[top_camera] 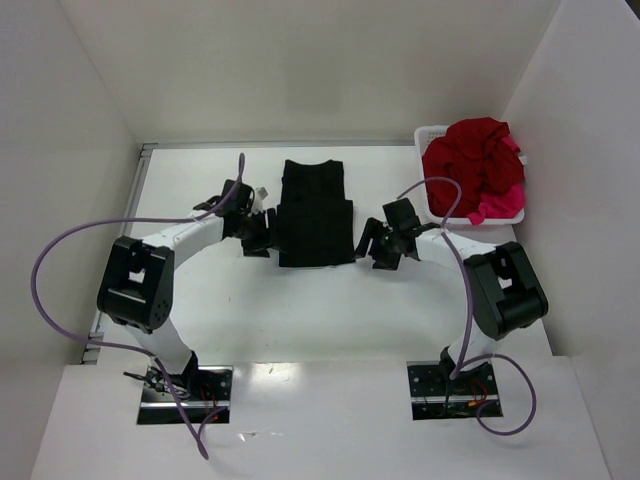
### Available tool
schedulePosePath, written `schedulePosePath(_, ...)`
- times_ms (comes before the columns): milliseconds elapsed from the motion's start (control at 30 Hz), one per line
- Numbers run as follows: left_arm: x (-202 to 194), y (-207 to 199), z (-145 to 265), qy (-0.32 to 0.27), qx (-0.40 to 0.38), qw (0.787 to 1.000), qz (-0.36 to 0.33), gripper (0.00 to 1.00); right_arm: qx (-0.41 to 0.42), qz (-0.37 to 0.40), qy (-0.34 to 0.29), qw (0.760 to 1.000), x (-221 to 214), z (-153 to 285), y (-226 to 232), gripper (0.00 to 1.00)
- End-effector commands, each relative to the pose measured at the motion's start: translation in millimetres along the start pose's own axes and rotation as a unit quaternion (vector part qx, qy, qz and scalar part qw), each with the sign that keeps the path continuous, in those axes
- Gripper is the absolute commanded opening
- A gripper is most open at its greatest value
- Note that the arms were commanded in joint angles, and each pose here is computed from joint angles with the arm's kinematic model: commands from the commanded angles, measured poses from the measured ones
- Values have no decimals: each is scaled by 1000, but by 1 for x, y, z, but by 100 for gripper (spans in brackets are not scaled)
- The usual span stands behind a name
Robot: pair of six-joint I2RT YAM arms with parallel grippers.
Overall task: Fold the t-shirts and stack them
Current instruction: Grab one side of the 2/3 rectangular tshirt with both arms
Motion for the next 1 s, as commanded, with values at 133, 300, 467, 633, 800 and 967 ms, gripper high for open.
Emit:
schedulePosePath(133,-4,7,-19,6,22,1000,8,65,20,-4,-38,999,21,-10,20,71)
schedulePosePath(300,-6,11,-20,6,29,1000,5,65,15,-1,-31,999,28,-23,21,70)
schedulePosePath(467,-10,15,-22,12,28,1000,2,62,11,5,-21,1000,24,-31,21,60)
schedulePosePath(633,-14,17,-30,21,32,999,6,59,4,3,-9,1000,23,-33,19,51)
schedulePosePath(800,-11,14,-31,16,23,1000,3,59,5,2,-2,1000,18,-31,18,48)
schedulePosePath(967,-9,14,-34,12,20,1000,5,59,16,4,17,1000,11,-33,22,48)
Point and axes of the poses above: each gripper's point midway between its finger pads, its own z axis back along the fingers, its own y axis along the line the jaws close on, x = y × z, the point moved 5 cm from there along z, back along the fingers, and after that the axes turned 9 degrees about z, right-handed, at the moved point
